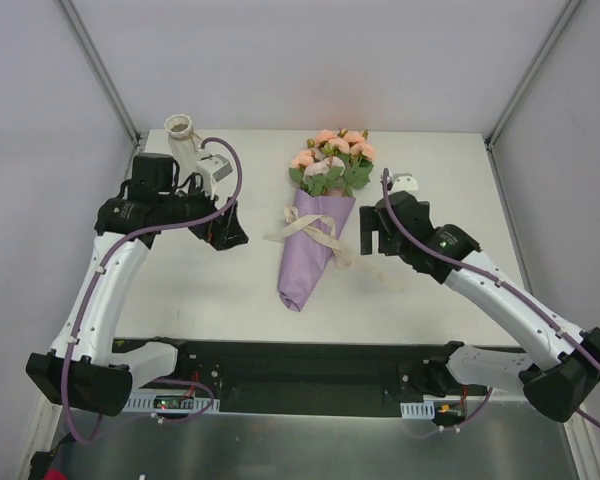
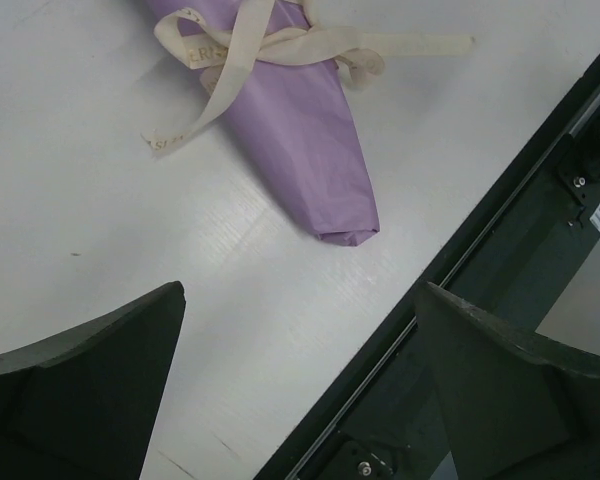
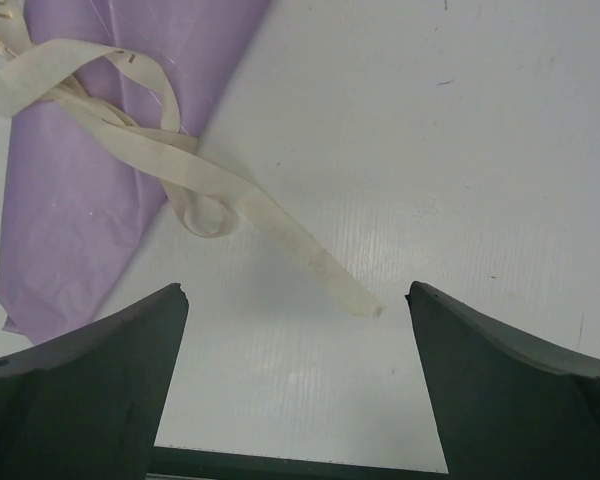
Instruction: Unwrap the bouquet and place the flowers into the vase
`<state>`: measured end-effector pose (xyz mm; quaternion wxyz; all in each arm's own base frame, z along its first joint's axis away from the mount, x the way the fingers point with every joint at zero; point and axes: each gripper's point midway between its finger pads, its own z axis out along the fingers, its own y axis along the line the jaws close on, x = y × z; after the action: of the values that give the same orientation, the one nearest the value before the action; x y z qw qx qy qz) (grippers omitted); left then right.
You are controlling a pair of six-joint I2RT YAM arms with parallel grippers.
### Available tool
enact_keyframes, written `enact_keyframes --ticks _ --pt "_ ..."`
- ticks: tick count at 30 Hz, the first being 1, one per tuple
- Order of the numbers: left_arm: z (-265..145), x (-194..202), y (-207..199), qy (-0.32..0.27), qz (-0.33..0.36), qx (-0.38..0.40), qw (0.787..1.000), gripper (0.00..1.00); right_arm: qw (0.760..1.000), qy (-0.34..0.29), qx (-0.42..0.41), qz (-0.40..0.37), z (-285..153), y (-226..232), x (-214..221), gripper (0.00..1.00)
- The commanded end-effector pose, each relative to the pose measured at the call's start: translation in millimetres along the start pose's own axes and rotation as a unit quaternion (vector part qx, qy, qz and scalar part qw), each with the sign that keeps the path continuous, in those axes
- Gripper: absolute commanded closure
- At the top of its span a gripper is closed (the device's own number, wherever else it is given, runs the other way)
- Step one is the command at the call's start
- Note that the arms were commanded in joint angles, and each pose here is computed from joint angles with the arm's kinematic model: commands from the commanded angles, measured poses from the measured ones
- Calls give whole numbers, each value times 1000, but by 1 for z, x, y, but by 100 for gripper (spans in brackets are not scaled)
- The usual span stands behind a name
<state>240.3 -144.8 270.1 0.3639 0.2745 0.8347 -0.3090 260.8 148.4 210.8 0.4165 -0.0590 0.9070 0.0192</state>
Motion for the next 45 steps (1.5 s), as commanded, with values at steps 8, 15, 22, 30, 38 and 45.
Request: enact_keyframes --ticks 8,15,22,30,38,45 --pt "73 6 23 63 58 6 996 1 999 31 29 -21 38 -11 32 1" --pt "133 15 35 93 113 9 989 1 998 58 13 33 68 -17 38 9" --pt "189 35 59 126 157 -11 980 1 998 64 -11 28 83 -6 32 12" --pt "218 28 82 115 185 -39 975 4 997 54 -42 33 93 4 32 15" --pt "231 49 71 134 219 12 966 10 989 72 -132 12 97 34 37 17" --pt "233 50 74 138 212 3 968 77 968 90 -233 -26 103 70 42 22"
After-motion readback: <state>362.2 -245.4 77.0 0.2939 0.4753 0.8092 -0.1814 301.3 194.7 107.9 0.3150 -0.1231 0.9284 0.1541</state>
